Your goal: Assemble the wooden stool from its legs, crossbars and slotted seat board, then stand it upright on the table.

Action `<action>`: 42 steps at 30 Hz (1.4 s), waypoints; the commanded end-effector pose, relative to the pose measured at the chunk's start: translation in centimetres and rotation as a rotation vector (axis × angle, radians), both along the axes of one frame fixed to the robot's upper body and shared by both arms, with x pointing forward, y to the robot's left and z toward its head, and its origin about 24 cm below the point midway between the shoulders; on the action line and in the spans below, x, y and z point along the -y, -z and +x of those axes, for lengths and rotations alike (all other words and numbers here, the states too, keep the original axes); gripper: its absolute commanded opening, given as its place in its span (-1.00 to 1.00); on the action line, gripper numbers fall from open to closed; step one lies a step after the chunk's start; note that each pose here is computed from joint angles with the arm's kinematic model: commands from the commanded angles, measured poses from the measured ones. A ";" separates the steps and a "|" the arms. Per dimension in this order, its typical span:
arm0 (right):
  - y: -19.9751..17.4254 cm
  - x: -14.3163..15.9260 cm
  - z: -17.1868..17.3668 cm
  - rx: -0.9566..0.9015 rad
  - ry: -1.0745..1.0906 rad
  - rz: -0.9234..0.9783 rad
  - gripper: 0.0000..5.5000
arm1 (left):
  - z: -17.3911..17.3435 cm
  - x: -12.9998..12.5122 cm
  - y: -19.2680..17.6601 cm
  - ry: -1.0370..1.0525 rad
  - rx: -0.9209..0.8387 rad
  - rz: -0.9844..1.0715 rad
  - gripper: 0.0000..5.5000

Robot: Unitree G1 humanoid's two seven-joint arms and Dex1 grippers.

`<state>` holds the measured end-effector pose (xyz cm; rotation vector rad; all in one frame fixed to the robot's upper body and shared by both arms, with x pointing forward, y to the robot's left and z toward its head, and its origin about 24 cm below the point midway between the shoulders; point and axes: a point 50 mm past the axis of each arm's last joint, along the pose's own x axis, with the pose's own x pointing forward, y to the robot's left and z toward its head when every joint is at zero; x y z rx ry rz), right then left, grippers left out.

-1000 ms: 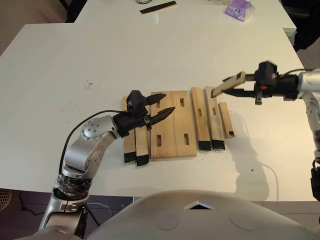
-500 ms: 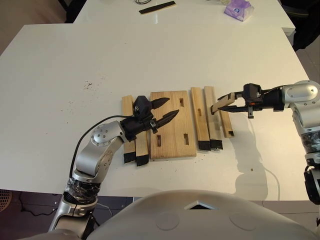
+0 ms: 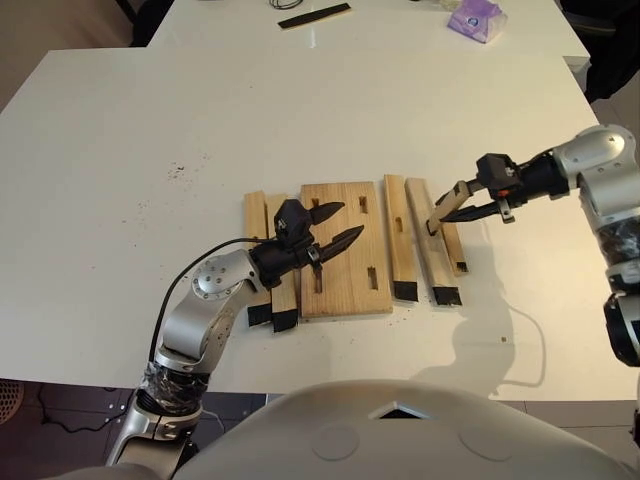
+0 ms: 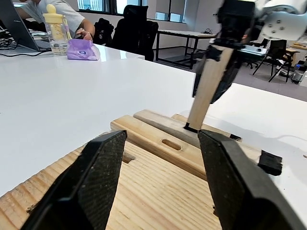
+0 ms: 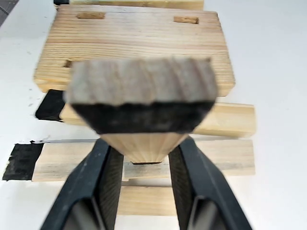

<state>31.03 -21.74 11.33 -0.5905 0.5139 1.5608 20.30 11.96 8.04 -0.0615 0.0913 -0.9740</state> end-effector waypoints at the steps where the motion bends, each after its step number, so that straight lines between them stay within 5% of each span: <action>1: 6.2 0.4 -2.5 -0.188 -0.047 -0.189 -0.53 | 0.1 0.0 0.1 0.006 -0.011 0.017 0.00; 13: 7.1 0.7 -3.5 -0.178 0.099 -0.004 -0.53 | 0.2 -0.4 0.0 0.014 -0.020 0.032 0.00; 23: 6.8 -0.3 -2.9 -0.156 0.243 0.144 0.00 | 0.3 -0.2 -0.6 0.056 -0.017 0.049 0.00; 36: -7.8 -0.1 -5.1 -0.133 0.225 0.647 0.00 | 0.0 -0.3 -0.7 0.045 -0.005 0.049 0.00; 42: -10.1 -3.2 -4.7 -0.071 0.234 0.823 0.00 | 0.3 -0.2 -0.6 0.043 0.000 0.050 0.00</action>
